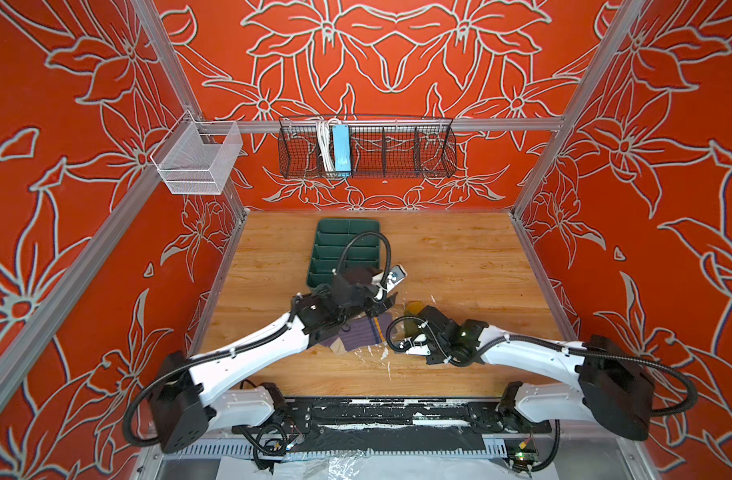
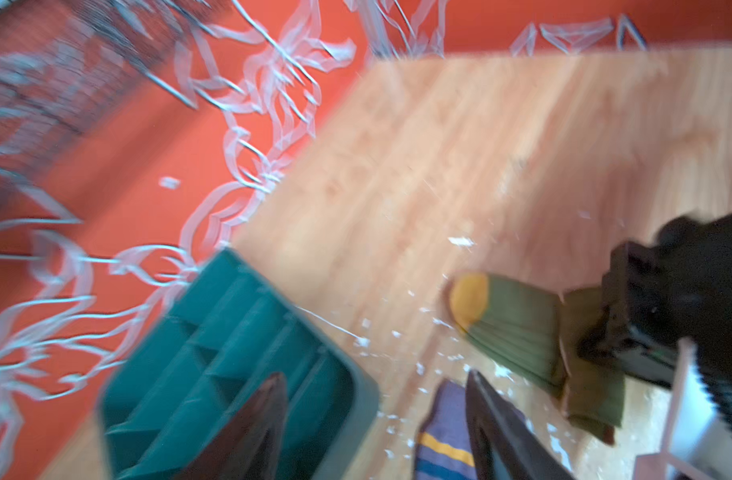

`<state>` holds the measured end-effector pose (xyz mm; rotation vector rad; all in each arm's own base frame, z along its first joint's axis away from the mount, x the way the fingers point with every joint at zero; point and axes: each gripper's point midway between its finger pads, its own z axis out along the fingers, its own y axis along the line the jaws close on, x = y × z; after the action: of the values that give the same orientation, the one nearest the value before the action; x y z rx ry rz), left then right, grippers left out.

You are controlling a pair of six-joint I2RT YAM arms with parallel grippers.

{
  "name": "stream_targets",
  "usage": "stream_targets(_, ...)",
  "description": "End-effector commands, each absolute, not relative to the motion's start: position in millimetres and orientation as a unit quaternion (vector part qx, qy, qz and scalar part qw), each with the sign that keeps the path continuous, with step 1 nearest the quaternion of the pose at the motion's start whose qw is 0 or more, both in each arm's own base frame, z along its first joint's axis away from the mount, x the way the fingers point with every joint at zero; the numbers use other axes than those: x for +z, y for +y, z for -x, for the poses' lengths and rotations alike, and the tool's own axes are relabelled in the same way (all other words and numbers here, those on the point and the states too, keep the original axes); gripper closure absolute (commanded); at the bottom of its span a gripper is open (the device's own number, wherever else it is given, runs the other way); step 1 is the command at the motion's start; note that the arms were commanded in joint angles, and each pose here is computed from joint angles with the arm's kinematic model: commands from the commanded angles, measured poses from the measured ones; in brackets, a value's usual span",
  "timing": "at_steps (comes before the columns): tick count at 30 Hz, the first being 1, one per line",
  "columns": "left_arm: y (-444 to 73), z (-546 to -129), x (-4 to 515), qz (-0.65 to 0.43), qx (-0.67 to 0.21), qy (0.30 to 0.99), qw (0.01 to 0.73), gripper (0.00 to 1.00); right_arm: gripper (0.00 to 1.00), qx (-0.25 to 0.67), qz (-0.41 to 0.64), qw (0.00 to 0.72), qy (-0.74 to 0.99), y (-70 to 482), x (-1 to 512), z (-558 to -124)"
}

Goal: Roll the socks

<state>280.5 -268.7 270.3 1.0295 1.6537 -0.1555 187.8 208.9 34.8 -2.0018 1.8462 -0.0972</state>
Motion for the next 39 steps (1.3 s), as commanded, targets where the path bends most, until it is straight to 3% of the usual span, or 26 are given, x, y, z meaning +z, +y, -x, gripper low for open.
stream_targets(1, -249.2, -260.2, 317.6, -0.441, -0.060, 0.647, 0.619, 0.29, 1.00, 0.044, 0.703, 0.080, 0.706, 192.9, 7.8, -136.3)
stream_targets(7, -247.4, -180.2, 314.5, -0.578, -0.139, 0.554, 0.584, 0.27, 1.00, 0.061, 0.677, 0.021, 0.733, 194.9, 1.5, -131.6)
stream_targets(13, -245.6, -186.1, 251.0, -0.619, -0.079, 0.557, 0.547, 0.27, 1.00, 0.076, 0.666, -0.020, 0.742, 198.3, -11.6, -134.4)
stream_targets(18, -261.5, -185.4, 187.2, -0.705, 0.035, 0.501, 0.501, 0.28, 1.00, 0.093, 0.669, -0.063, 0.735, 192.6, -16.9, -134.3)
stream_targets(23, -275.5, -175.2, 143.7, -0.748, 0.085, 0.476, 0.454, 0.29, 1.00, 0.094, 0.666, -0.055, 0.738, 192.3, -16.5, -142.7)
stream_targets(39, -326.6, -202.3, 96.5, -0.671, 0.154, 0.547, 0.477, 0.34, 1.00, 0.113, 0.668, -0.027, 0.735, 203.1, -0.8, -149.8)
